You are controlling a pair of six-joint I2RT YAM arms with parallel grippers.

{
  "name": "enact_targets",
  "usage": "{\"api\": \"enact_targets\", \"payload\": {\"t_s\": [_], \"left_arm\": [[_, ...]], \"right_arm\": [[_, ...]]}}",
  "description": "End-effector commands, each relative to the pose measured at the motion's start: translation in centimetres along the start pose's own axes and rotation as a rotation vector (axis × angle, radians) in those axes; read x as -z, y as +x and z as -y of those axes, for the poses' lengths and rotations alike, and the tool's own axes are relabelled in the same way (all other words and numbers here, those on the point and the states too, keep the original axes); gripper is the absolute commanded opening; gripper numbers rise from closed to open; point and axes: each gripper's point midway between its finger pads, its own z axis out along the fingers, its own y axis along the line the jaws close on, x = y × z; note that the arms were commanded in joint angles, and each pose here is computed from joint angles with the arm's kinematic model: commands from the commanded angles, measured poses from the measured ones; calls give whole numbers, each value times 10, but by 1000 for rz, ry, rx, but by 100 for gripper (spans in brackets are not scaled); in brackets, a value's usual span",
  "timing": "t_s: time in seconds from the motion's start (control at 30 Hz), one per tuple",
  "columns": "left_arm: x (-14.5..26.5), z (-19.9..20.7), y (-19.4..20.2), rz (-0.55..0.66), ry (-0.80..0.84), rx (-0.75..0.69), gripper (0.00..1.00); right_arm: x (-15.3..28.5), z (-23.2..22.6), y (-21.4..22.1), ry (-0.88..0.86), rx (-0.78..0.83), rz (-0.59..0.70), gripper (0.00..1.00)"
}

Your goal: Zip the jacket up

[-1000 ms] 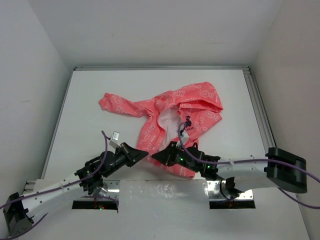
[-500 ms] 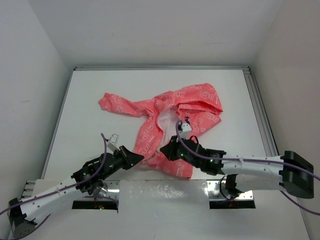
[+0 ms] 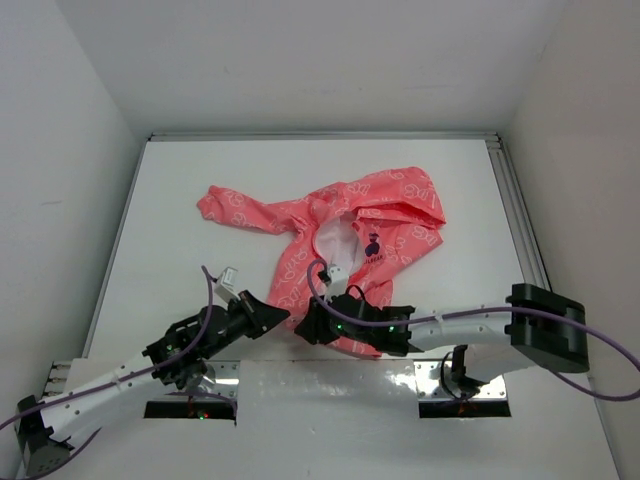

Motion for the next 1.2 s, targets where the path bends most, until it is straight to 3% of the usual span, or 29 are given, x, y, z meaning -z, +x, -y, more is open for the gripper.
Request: {"api": "enact_targets", "payload": {"t_s": [0.0,0.03,0.33,1.17], "left_arm": [[-3,0,6,-14,28,22,0],[-2,2,5,-11,36,34,0],[-1,5,10,-35,64,58,0],[3,20,7,-42,94,72,0]], "right_arm": [[-5,-24,-9,-73,-61,65,32],[-5,-27,-10,-81,-61,78,35],[-13,-16,-16,-72,-128,176,35],[-12,-21,-24,-121,-117,233,46]]}}
